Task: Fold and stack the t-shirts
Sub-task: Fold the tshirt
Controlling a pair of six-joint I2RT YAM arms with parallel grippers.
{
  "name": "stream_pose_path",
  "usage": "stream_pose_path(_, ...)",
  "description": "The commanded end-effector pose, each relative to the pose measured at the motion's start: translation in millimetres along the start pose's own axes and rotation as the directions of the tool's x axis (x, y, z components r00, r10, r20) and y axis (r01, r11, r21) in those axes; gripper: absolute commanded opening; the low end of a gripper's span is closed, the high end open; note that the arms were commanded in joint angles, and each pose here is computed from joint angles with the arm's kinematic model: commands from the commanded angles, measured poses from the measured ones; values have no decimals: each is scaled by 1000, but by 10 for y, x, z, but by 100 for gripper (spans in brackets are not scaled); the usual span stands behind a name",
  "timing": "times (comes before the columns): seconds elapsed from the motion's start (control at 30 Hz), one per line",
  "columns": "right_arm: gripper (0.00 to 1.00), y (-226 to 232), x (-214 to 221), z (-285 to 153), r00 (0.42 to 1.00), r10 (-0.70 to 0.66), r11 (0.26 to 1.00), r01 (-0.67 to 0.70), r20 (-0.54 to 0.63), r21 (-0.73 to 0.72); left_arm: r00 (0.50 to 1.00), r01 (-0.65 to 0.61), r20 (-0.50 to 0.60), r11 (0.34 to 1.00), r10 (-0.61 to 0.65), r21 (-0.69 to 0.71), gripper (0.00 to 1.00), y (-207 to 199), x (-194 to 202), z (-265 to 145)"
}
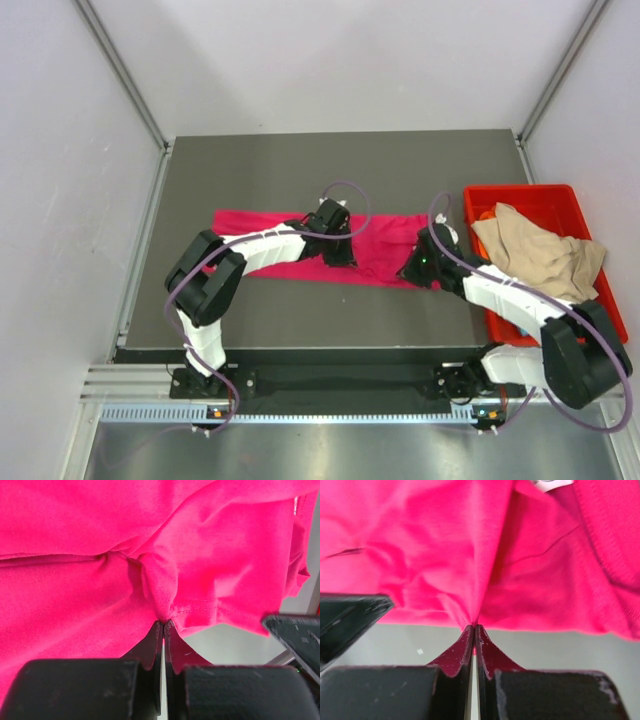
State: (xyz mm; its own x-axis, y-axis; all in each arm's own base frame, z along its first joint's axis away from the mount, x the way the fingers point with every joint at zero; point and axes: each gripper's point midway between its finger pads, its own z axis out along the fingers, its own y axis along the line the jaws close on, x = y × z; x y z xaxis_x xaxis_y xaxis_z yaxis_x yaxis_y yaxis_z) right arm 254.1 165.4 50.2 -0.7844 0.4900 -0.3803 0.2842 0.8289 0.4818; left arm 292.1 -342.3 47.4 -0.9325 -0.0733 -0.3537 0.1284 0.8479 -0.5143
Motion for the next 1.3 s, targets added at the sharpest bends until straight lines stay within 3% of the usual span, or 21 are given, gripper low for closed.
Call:
stream_pose_path(0.0, 0, 206, -74, -170, 997, 63, 998, -61, 52, -32, 999, -31, 32, 1000, 30, 2, 0, -77, -141, -76)
stream_pose_path(0.33, 0, 392, 130, -241, 987, 96, 995, -98, 132, 8, 999, -46, 16, 998, 46, -44, 0, 16, -112, -114)
stream_pose_path(0.67, 0, 345, 66, -327, 978, 100, 994, -108, 185, 34, 997, -58, 36, 996, 61, -68, 0, 46, -204, -260)
stream_pose_path(1.27, 0, 362, 318, -308, 977, 163, 986, -166, 135, 11, 997, -67, 39, 993, 72, -98, 0, 124, -237, -379)
